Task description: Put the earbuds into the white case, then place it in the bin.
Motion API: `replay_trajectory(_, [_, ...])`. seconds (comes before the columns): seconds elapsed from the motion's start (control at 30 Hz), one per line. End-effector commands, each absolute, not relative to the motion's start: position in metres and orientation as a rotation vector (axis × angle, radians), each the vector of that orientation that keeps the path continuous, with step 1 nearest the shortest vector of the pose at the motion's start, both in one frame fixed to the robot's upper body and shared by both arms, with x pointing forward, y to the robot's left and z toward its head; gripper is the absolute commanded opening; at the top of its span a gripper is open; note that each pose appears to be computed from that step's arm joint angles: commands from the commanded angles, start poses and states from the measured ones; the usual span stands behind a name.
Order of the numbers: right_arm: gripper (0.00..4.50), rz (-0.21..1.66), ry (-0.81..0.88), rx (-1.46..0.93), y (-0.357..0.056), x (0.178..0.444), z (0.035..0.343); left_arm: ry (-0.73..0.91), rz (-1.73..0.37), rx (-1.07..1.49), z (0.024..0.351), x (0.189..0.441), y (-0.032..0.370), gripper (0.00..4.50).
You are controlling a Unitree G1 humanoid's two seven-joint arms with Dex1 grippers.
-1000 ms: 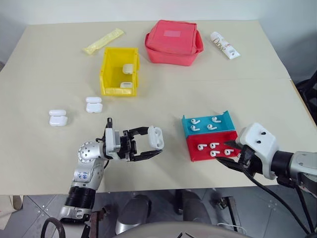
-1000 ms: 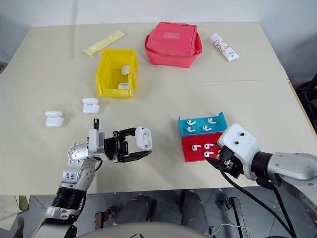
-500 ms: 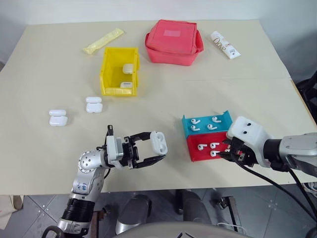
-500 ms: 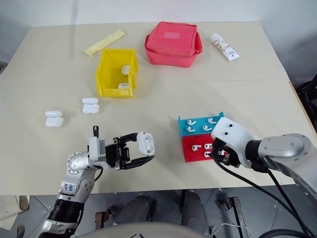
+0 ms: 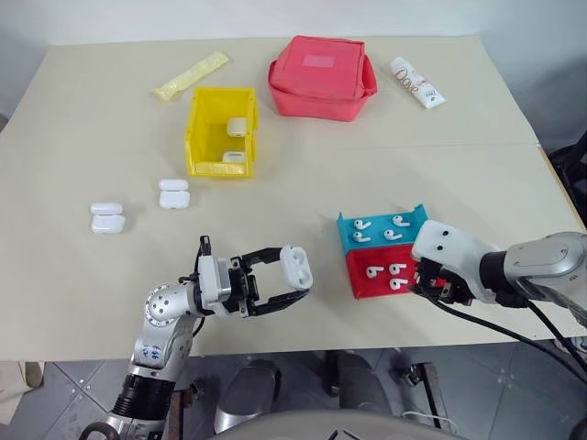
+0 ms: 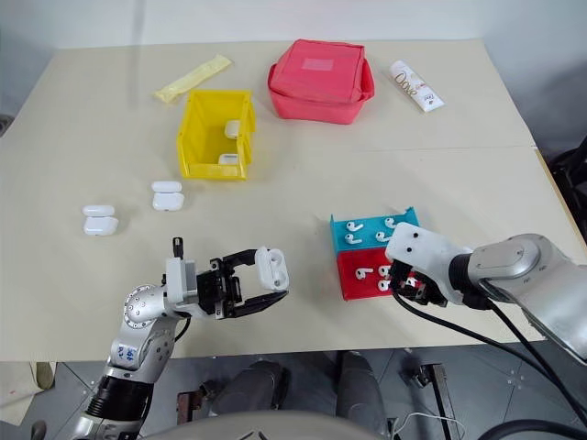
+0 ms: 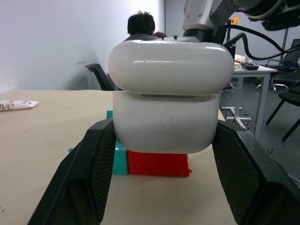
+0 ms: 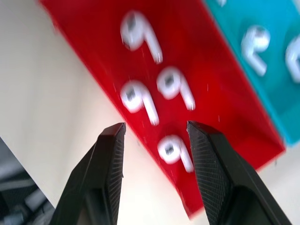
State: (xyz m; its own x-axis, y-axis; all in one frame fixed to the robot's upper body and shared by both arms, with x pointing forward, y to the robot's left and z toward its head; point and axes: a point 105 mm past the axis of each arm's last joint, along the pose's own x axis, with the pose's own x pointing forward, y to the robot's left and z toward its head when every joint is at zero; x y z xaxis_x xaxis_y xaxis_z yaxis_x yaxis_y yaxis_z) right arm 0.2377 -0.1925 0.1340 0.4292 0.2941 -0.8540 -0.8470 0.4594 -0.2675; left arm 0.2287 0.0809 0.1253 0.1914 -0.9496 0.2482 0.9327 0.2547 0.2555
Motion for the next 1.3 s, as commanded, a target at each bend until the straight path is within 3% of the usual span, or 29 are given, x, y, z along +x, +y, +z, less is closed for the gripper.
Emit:
replay_trajectory(0.03, [2.14, 0.820, 0.813, -0.844, -0.196, 0.241, 0.141, -0.441, -1.329, 0.072, 0.136, 0.221, 0.078, 2.74])
replay_trajectory(1.3, [2.14, 0.909, 0.810, -1.018, -0.208, 0.263, 0.117, -0.411, -1.277, 0.068, 0.143, 0.209, 0.079, 2.74])
